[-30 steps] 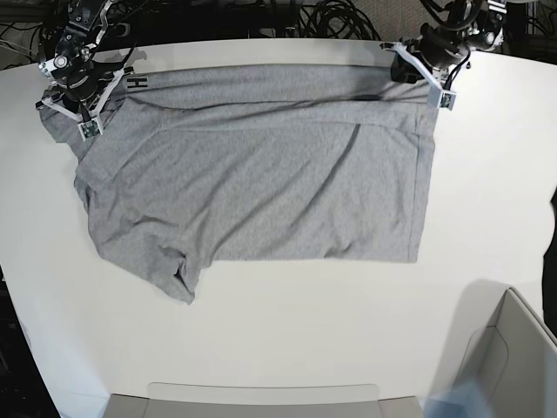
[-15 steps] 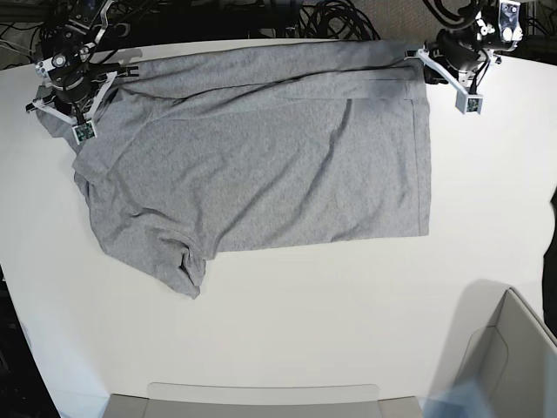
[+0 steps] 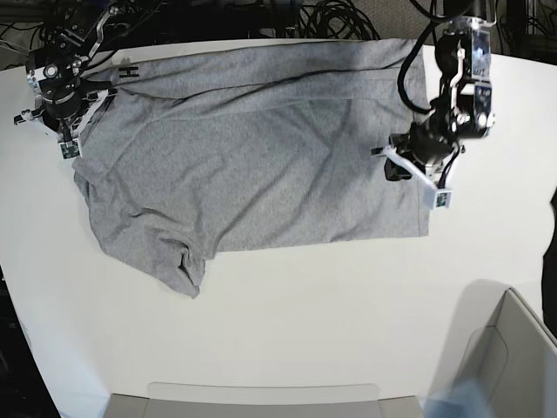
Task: Fold the T-shirt properly
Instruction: 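Release the sleeve and move both grippers to the shirt's hem corners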
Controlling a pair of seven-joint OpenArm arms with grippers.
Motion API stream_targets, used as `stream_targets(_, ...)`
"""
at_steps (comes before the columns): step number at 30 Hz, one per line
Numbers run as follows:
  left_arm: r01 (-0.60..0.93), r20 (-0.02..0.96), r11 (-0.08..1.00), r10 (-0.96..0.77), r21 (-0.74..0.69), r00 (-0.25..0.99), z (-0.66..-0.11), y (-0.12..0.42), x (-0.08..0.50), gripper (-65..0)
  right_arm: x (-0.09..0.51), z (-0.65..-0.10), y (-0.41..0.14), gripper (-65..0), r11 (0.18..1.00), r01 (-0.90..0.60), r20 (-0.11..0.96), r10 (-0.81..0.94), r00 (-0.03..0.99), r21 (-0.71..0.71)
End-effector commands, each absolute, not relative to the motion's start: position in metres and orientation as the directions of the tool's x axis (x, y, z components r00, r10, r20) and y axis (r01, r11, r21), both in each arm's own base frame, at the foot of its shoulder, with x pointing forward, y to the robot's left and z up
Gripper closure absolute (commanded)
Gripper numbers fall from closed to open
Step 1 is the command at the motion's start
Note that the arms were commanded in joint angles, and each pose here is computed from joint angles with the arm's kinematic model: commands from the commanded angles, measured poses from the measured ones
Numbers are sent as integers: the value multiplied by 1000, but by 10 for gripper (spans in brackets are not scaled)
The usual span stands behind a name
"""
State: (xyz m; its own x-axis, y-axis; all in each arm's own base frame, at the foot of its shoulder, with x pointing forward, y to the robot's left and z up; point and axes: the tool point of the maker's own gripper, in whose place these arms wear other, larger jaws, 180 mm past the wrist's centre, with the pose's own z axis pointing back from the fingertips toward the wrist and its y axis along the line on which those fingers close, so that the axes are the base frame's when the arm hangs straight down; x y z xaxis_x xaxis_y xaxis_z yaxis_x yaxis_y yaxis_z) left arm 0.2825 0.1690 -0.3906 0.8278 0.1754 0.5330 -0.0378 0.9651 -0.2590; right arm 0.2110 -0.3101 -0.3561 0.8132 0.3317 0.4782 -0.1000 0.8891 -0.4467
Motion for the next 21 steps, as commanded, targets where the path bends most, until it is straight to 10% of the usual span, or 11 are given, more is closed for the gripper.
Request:
stream_targets(1,-46,534,968,176,-248,827,-391,175,300,-133,222,-341,-314,-60,881,-84,518,348,781,-466)
stream_targets(13,-155,468,988,149,-25,871,-442,244,329,-133,249,-306,-339,-67,875,62,615,286,735,-480)
stream_targets(21,-139,502,986,75,91,862,-428,263,343,-133,275,-281,-337,-205,871,94,674,301,675,-482)
